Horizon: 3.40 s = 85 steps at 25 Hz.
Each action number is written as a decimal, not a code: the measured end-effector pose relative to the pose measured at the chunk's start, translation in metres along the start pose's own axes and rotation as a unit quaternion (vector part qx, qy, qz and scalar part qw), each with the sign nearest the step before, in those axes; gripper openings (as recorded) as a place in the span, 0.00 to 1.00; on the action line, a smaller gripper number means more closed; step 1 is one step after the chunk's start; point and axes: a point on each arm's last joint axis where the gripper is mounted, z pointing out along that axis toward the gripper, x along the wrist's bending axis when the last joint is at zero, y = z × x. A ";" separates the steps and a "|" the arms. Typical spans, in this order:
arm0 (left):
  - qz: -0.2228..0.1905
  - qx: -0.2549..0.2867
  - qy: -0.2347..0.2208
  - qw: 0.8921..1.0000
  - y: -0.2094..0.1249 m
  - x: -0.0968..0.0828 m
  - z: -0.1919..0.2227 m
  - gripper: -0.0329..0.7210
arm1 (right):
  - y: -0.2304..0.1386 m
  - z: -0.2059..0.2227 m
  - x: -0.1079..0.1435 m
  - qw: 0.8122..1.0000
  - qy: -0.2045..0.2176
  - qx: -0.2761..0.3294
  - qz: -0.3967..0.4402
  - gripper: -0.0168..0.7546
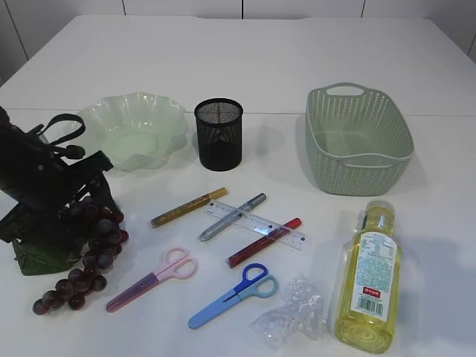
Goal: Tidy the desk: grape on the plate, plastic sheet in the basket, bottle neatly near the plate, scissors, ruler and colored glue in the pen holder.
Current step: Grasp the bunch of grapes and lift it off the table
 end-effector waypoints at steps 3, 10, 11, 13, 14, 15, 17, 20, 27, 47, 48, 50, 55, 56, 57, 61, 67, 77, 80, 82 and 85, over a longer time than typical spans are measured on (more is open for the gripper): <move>0.010 -0.008 -0.011 1.000 0.005 -0.013 0.000 0.82 | 0.000 0.000 0.000 1.000 0.000 -0.002 0.000 0.71; 0.028 0.033 0.005 0.999 0.010 -0.031 0.012 0.82 | 0.001 0.000 0.000 1.000 0.000 -0.003 0.000 0.71; 0.034 0.037 0.011 0.999 0.010 -0.030 0.011 0.82 | 0.001 0.000 0.000 1.000 0.000 -0.003 0.000 0.71; 0.044 0.044 0.026 0.998 0.009 -0.028 0.011 0.82 | 0.000 0.000 0.000 1.000 0.000 -0.002 0.000 0.71; 0.048 0.048 0.037 0.997 0.009 -0.026 0.010 0.82 | 0.000 0.000 0.000 1.000 0.000 -0.002 0.000 0.71; 0.052 0.051 0.049 0.996 0.008 -0.024 0.010 0.82 | 0.000 0.000 0.000 1.000 0.000 -0.002 -0.001 0.71; 0.064 0.059 0.073 0.993 0.007 -0.019 0.009 0.82 | 0.000 0.000 0.000 1.000 0.000 -0.002 -0.001 0.71; 0.075 0.056 0.088 0.992 0.008 -0.017 0.009 0.82 | 0.001 0.000 0.000 1.000 0.000 -0.003 -0.006 0.71; 0.068 0.040 0.069 0.995 0.011 -0.021 0.010 0.82 | 0.001 0.000 0.000 1.000 0.000 -0.008 -0.006 0.71; 0.050 0.023 0.056 0.997 0.019 -0.020 0.035 0.81 | 0.002 0.000 0.000 1.000 0.000 -0.010 -0.006 0.71; 0.050 0.021 0.055 0.997 0.020 -0.021 0.035 0.79 | 0.002 0.000 0.000 1.000 0.000 -0.010 -0.006 0.71; 0.050 0.021 0.055 0.997 0.020 -0.020 0.035 0.73 | 0.002 0.000 0.000 1.000 0.000 -0.011 -0.006 0.71; 0.052 0.023 0.062 0.996 0.021 -0.019 0.039 0.55 | 0.002 0.000 0.000 1.000 0.000 -0.011 -0.006 0.71; 0.054 0.023 0.063 0.996 0.021 -0.019 0.040 0.53 | 0.002 0.000 0.000 1.000 0.000 -0.011 -0.006 0.71; 0.054 0.023 0.063 0.996 0.021 -0.018 0.040 0.50 | 0.002 0.000 0.000 1.000 0.000 -0.011 -0.006 0.71; 0.064 0.022 0.065 0.996 0.022 -0.018 0.041 0.37 | 0.002 0.000 0.000 1.000 0.000 -0.011 -0.006 0.71; 0.130 0.035 0.075 0.988 0.021 -0.017 0.040 0.26 | 0.002 0.000 0.000 1.000 0.000 -0.011 -0.006 0.71; 0.248 0.105 0.152 0.951 0.030 -0.032 0.007 0.23 | 0.002 0.000 0.000 1.000 0.000 -0.012 -0.006 0.71; 0.261 0.108 0.147 0.948 0.035 -0.046 -0.009 0.23 | 0.002 0.000 0.000 1.000 -0.002 -0.011 -0.007 0.71; 0.272 0.091 0.135 0.948 0.041 -0.057 -0.019 0.23 | 0.002 0.000 -0.001 1.000 -0.005 -0.011 -0.008 0.71; 0.281 0.073 0.123 0.949 0.046 -0.067 -0.027 0.23 | 0.002 0.000 -0.003 1.000 -0.014 -0.011 -0.011 0.71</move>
